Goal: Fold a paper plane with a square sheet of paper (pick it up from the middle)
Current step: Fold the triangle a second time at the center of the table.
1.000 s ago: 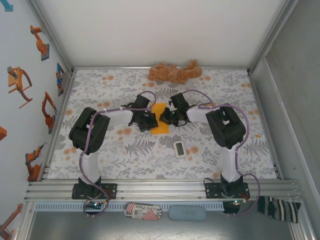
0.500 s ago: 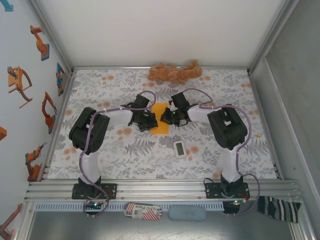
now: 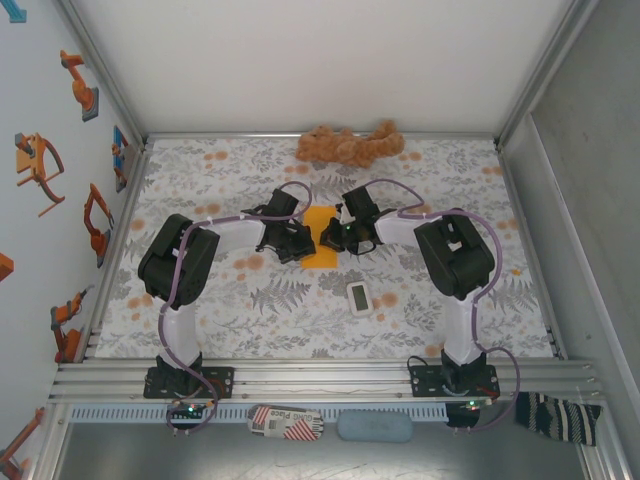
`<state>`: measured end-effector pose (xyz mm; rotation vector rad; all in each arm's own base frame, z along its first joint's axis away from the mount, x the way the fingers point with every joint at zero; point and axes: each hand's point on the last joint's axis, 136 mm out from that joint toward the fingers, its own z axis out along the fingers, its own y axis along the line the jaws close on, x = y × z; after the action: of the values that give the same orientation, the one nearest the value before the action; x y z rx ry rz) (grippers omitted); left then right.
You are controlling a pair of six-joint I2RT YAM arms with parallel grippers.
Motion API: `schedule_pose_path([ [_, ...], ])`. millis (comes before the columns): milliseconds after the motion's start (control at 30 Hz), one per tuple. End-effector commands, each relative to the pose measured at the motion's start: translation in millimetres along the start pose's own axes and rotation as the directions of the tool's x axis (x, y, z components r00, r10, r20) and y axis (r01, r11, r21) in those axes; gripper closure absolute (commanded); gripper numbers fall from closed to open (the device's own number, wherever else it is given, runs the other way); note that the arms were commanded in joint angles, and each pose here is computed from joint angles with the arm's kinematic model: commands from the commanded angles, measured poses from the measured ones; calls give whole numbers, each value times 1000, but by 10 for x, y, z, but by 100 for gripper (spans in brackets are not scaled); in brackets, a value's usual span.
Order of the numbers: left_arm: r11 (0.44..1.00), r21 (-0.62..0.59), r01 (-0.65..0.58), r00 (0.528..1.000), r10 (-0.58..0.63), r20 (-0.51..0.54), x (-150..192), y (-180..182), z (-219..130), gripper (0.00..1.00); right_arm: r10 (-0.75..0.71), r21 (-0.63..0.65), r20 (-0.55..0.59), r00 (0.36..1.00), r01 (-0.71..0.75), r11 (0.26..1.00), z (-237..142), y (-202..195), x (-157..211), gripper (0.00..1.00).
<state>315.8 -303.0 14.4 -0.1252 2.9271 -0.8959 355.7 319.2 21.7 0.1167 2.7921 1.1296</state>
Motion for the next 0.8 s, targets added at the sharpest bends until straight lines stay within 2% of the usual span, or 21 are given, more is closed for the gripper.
schedule_pose_path([
  [0, 999, -51, 6, 1000, -7, -26, 68, 163, 31, 100, 10, 35, -33, 999, -9, 999, 83, -86, 67, 100],
  [133, 1000, -6, -25, 1000, 25, -1, 12, -15, -91, 100, 54, 117, -38, 998, -49, 992, 128, -311, 124, 100],
  [267, 998, 21, -51, 998, 50, 45, -10, -178, -262, 94, 95, 158, -34, 995, -88, 984, 141, -459, 166, 100],
  [467, 995, 91, 51, 995, -59, 86, 39, -155, -249, 82, 117, 177, -35, 992, -109, 978, 161, -544, 195, 100],
  [767, 979, 157, 129, 988, -140, 62, 99, -150, -112, 78, 125, 188, -37, 991, -116, 975, 175, -580, 206, 100],
])
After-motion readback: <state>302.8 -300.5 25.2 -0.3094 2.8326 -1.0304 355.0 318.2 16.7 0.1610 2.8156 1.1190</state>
